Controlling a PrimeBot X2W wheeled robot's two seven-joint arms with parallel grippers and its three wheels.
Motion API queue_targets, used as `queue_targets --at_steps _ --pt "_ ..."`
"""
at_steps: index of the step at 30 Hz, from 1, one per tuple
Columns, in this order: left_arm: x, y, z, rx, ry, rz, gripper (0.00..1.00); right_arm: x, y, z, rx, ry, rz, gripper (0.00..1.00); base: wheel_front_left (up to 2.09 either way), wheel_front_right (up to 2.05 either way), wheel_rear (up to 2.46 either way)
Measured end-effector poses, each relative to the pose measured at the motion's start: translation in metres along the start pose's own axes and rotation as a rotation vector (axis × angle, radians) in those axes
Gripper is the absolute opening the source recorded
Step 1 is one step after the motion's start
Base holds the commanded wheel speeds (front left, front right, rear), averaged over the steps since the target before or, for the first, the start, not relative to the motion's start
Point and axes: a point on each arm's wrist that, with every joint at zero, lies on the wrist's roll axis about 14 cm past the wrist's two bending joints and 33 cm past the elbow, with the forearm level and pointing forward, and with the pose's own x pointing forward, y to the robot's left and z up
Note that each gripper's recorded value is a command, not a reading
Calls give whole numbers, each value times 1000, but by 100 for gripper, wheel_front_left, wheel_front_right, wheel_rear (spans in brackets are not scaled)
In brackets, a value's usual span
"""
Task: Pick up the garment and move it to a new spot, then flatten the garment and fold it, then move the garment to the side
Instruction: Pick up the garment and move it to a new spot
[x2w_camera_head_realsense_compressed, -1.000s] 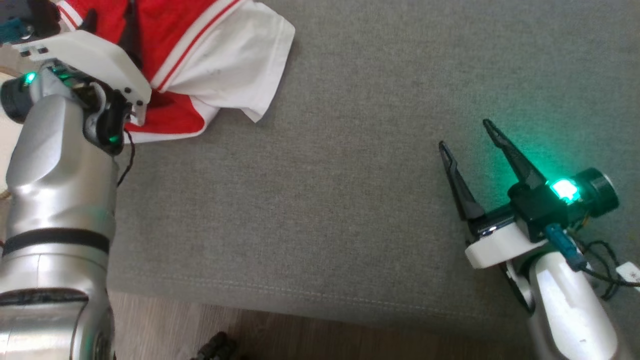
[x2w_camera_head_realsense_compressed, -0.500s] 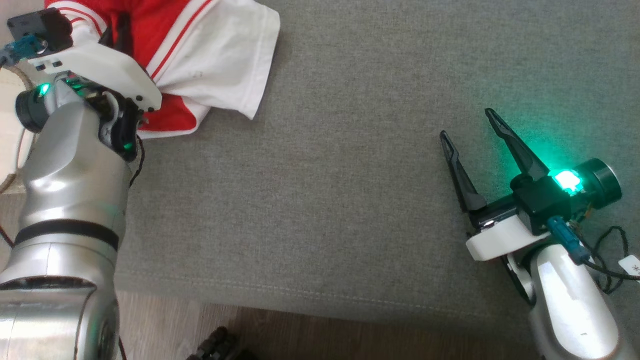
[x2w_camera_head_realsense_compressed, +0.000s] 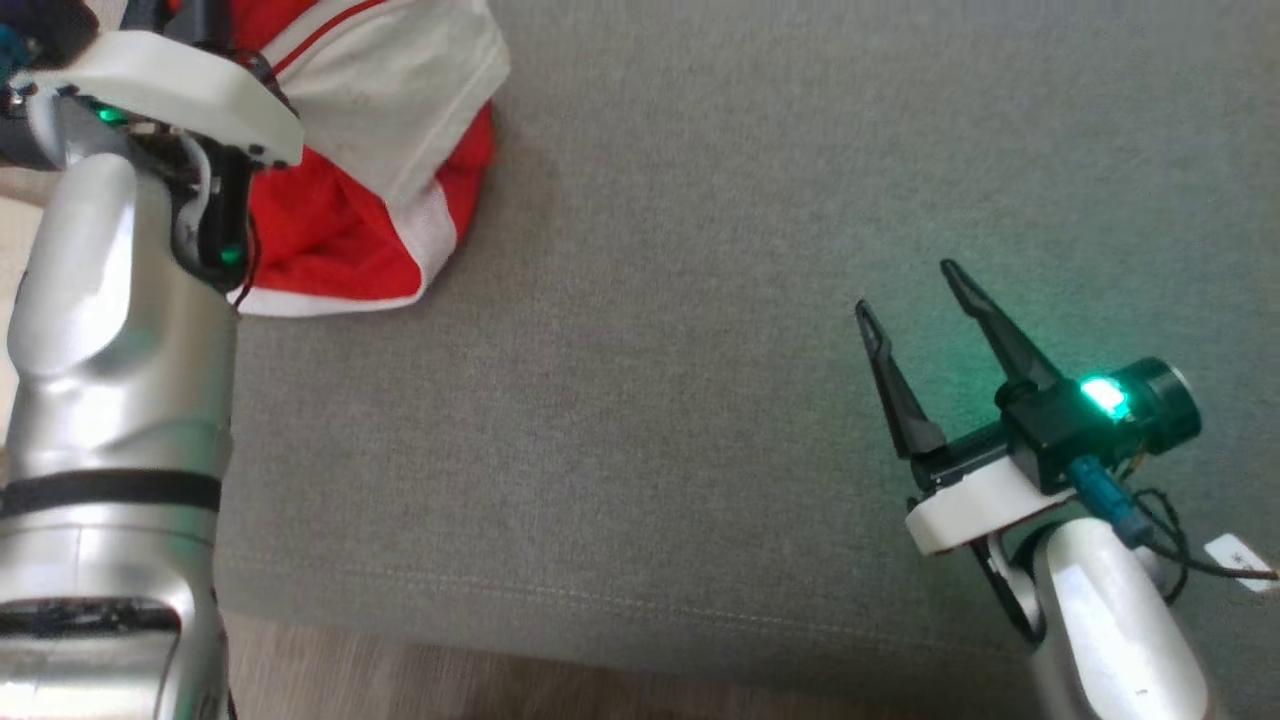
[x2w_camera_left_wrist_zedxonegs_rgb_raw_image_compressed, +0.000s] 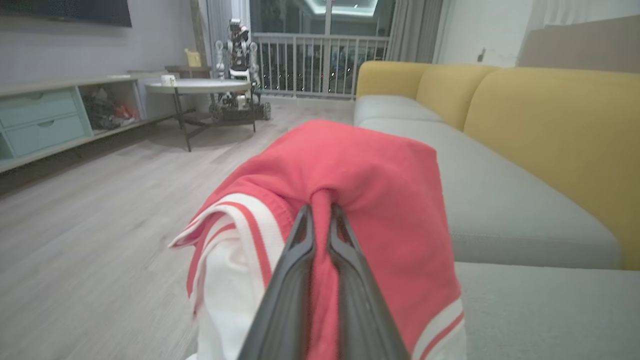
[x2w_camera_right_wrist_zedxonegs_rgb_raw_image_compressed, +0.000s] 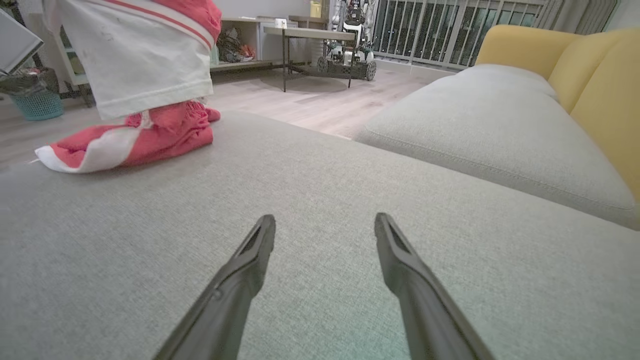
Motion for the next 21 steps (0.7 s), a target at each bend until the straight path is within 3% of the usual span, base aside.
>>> queue_targets --at_steps 5,11,21 --pt "-10 -23 51 17 -132 -71 0 -13 -1 25 -10 -41 -21 100 0 0 0" --pt "-13 -81 108 43 -254 -233 0 -37 -13 49 19 -87 -81 100 0 0 0" --pt "-36 -214 114 -8 -251 -583 0 -91 -62 83 2 -165 -269 100 0 0 0"
